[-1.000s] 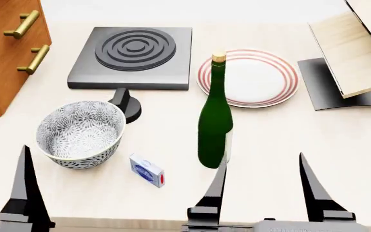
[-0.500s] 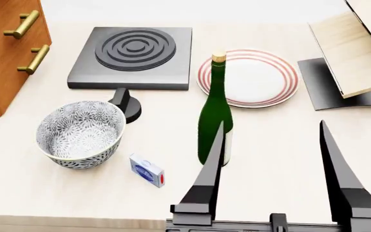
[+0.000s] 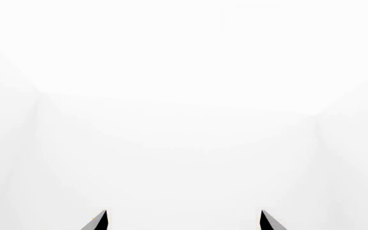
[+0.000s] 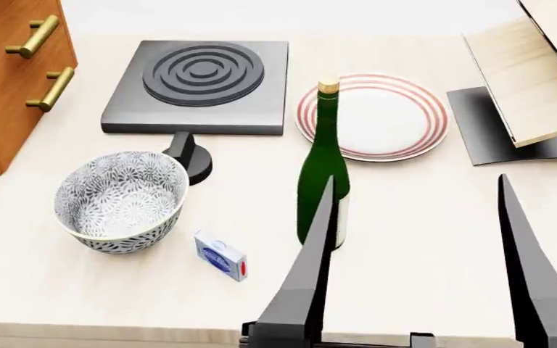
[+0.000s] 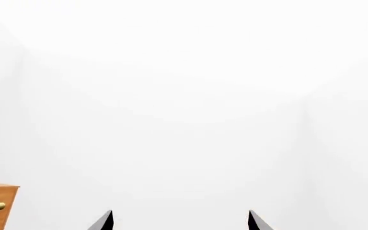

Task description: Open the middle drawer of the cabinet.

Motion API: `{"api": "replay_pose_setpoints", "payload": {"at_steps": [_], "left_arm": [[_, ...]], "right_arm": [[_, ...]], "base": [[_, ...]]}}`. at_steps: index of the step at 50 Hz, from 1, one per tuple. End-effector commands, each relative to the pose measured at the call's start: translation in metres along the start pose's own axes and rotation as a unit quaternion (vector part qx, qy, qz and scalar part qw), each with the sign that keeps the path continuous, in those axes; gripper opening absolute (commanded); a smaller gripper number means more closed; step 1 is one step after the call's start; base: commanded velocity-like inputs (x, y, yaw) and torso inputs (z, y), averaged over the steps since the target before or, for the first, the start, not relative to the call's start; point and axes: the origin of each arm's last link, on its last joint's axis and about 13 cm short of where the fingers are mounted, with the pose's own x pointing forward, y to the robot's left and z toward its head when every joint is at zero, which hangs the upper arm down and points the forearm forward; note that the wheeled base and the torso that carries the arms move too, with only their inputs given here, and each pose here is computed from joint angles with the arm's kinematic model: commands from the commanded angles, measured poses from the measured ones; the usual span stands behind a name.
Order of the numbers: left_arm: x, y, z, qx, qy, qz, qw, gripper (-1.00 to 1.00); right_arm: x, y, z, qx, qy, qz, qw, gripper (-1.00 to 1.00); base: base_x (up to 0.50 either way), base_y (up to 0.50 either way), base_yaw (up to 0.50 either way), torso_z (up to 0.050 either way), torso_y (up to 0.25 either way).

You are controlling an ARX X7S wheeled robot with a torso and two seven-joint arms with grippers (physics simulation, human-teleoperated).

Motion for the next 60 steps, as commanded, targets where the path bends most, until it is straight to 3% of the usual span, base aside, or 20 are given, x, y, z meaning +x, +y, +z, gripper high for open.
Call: {"api": "replay_pose_setpoints", "payload": {"at_steps": [1,60], "left_arm": [[-0.0006,-0.0001,0.0009,0.005,-0.004,0.0,1.0,1.0],[-0.0012,-0.0013,-0.0027,0.021,-0.01,0.0,1.0,1.0]], "right_arm": [[-0.0005,0.0,0.0017,-0.002,-0.01,0.003,1.0,1.0],[-0.0003,0.0003,0.0023,-0.006,-0.013,0.011,1.0,1.0]], "base": [[0.13,0.0,0.0,0.0,0.0],[0.4,0.0,0.0,0.0,0.0]]}}
